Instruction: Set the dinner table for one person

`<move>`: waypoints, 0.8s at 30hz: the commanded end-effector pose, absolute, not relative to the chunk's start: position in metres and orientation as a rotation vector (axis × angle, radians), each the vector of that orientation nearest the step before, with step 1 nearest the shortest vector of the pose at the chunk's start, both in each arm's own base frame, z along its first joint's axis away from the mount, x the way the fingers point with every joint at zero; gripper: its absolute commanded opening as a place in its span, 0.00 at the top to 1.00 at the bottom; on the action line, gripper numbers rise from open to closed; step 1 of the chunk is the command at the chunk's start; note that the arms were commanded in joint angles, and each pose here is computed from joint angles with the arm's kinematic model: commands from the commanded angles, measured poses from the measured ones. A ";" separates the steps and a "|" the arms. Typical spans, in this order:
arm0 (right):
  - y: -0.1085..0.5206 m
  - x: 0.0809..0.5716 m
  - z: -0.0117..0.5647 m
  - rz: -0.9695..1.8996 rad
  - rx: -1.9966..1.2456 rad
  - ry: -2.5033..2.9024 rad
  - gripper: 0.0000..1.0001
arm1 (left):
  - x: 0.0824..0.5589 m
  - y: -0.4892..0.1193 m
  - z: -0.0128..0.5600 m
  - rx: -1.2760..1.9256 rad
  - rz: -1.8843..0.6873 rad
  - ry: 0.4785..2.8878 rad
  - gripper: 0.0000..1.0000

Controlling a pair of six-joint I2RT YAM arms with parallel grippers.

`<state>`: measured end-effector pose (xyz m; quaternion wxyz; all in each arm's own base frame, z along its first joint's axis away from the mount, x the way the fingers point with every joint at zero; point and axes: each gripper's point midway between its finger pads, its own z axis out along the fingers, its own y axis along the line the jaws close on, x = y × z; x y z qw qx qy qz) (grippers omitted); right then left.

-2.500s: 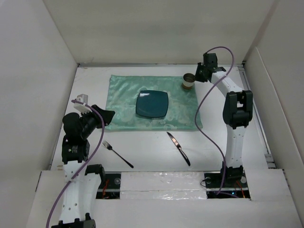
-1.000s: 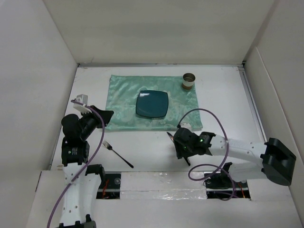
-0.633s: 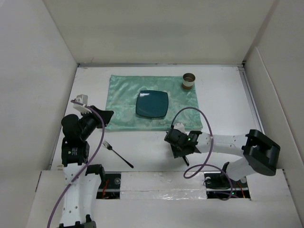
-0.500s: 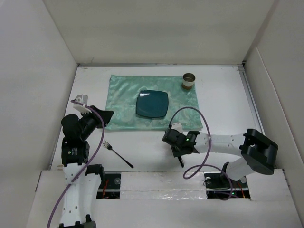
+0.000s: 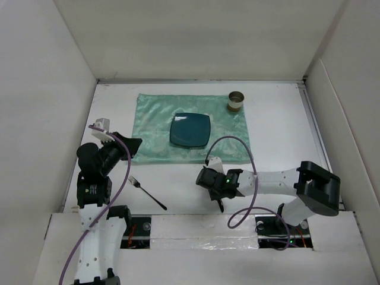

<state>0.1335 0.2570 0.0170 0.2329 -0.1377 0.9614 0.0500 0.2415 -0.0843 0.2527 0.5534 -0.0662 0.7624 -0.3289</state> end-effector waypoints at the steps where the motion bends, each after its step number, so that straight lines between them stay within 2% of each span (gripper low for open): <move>1: 0.239 0.127 -0.002 -0.003 -0.409 2.679 0.63 | 0.241 -0.086 0.265 -0.114 -0.779 1.760 0.97; 3: 0.238 0.128 -0.003 -0.025 -0.420 2.674 0.60 | 0.241 -0.086 0.265 -0.116 -0.781 1.761 0.97; 10: 0.239 0.130 -0.013 0.031 -0.444 2.686 0.62 | 0.241 -0.085 0.265 -0.120 -0.774 1.761 0.98; 14: 0.236 0.126 -0.022 0.023 -0.445 2.710 0.73 | 0.241 -0.084 0.265 -0.123 -0.770 1.762 0.98; 21: 0.225 0.117 -0.020 -0.062 -0.406 2.695 0.82 | 0.240 -0.084 0.267 -0.118 -0.762 1.758 0.98; 23: 0.220 0.110 -0.014 -0.127 -0.427 2.685 0.89 | 0.241 -0.083 0.266 -0.123 -0.761 1.759 0.98; 24: 0.219 0.108 -0.010 -0.162 -0.432 2.671 0.97 | 0.240 -0.083 0.266 -0.122 -0.761 1.758 0.98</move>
